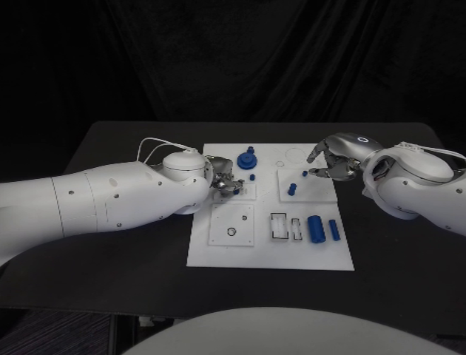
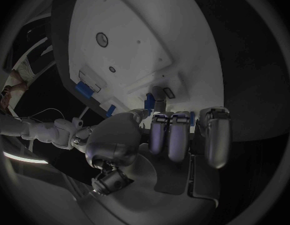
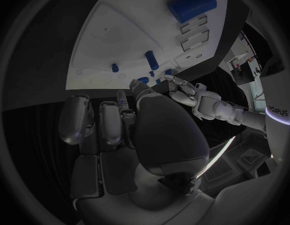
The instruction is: Assemble the parts on the task board
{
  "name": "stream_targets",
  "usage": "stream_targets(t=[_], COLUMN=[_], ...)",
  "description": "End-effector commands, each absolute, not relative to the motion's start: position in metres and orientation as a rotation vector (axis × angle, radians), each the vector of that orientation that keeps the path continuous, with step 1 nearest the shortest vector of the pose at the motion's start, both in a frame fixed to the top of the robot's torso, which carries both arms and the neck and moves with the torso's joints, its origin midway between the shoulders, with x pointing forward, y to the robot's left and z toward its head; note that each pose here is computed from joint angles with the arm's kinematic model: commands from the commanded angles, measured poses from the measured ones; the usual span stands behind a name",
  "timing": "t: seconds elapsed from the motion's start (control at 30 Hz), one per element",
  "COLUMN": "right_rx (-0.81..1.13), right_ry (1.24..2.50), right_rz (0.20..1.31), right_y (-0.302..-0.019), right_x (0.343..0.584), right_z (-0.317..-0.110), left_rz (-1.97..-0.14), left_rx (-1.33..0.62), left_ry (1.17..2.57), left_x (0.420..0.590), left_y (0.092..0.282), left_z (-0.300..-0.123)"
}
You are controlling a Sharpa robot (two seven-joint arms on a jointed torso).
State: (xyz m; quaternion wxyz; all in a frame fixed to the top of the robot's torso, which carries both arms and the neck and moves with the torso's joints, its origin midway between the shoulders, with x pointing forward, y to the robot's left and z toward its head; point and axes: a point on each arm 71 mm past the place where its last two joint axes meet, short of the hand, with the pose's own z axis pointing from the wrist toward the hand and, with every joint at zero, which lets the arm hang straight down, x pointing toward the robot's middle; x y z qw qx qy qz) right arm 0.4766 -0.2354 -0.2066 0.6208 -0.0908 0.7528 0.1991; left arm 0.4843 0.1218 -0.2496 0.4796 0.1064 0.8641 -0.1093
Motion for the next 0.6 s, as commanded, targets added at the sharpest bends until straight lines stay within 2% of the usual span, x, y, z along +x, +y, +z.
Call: stream_targets(t=[0.03,0.37,0.6], right_rx=[-0.201,-0.201,-0.197], right_ry=[1.741,1.743,1.741], right_rz=[0.441,0.44,0.438], right_y=[-0.2365,-0.2363,-0.2376], right_x=[0.4763,0.4763,0.476], right_z=[-0.2083,-0.2091,-0.2091], left_rz=[-0.292,-0.315,-0.358], left_rx=[0.264,0.26,0.214], left_ry=[2.121,2.106,2.045], left_x=[0.4818,0.4807,0.4798], left_y=[0.1213,0.1213,0.1254], left_z=[-0.2546,-0.2534,-0.2485])
